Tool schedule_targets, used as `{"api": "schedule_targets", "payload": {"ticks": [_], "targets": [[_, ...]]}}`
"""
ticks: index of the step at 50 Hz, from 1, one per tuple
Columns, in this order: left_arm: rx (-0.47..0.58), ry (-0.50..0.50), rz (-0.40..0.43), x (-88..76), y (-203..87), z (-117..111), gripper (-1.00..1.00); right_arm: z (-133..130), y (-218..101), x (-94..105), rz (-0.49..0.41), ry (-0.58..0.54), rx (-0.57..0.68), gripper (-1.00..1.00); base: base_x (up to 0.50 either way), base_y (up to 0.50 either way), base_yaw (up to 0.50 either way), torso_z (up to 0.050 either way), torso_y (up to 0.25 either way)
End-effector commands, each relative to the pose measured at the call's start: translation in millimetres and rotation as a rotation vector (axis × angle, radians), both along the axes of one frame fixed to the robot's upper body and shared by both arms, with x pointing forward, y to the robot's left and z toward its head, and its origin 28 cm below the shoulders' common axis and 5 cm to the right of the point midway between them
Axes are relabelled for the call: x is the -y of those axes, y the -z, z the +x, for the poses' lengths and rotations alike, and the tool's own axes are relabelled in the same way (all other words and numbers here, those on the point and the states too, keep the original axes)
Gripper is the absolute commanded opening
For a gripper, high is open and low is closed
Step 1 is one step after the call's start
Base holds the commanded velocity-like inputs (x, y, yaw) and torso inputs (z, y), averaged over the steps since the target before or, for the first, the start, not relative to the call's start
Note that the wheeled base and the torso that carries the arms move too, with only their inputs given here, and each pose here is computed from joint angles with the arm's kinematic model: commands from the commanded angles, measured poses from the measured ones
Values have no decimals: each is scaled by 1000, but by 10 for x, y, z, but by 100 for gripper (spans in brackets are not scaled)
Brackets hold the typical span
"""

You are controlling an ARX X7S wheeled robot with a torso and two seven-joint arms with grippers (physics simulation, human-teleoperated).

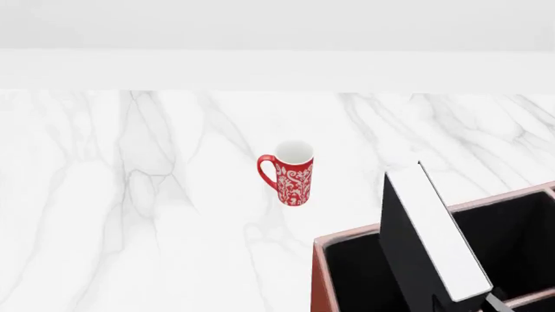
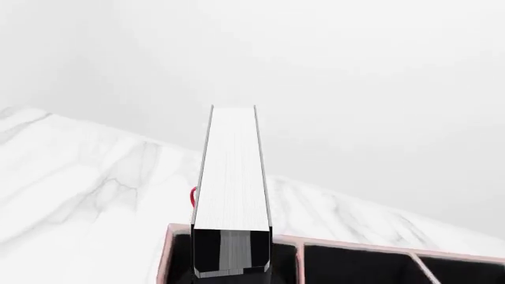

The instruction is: Pick up the book and place it in the left compartment of the caddy.

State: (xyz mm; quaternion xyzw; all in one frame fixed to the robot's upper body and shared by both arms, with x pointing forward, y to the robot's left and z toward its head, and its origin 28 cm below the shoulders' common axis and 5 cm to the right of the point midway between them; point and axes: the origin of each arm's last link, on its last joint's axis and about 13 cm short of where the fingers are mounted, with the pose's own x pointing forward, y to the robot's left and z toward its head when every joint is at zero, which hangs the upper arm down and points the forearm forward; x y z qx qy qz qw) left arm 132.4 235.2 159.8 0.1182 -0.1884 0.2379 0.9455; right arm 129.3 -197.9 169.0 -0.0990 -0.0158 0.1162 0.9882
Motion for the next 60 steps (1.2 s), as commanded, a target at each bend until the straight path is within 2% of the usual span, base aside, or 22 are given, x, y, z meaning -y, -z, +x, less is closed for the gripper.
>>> {"api": "schedule_targets", "payload": {"ticks": [1, 16, 25, 60], "targets": [[1, -5, 5, -19, -5, -17, 100, 38, -58, 46, -62, -7, 26, -100, 0, 0, 0, 0, 0], [-1, -2, 6, -13, -7, -8, 100, 87, 20, 82, -59, 8, -17, -100, 0, 0, 0, 0, 1], [-2, -3, 7, -15, -6, -8, 100, 172, 171, 102, -50, 65, -44, -100, 0, 0, 0, 1, 1], [-1, -3, 6, -16, -6, -13, 100, 287, 534, 52, -24, 47, -130, -100, 0, 0, 0, 0, 1]]}}
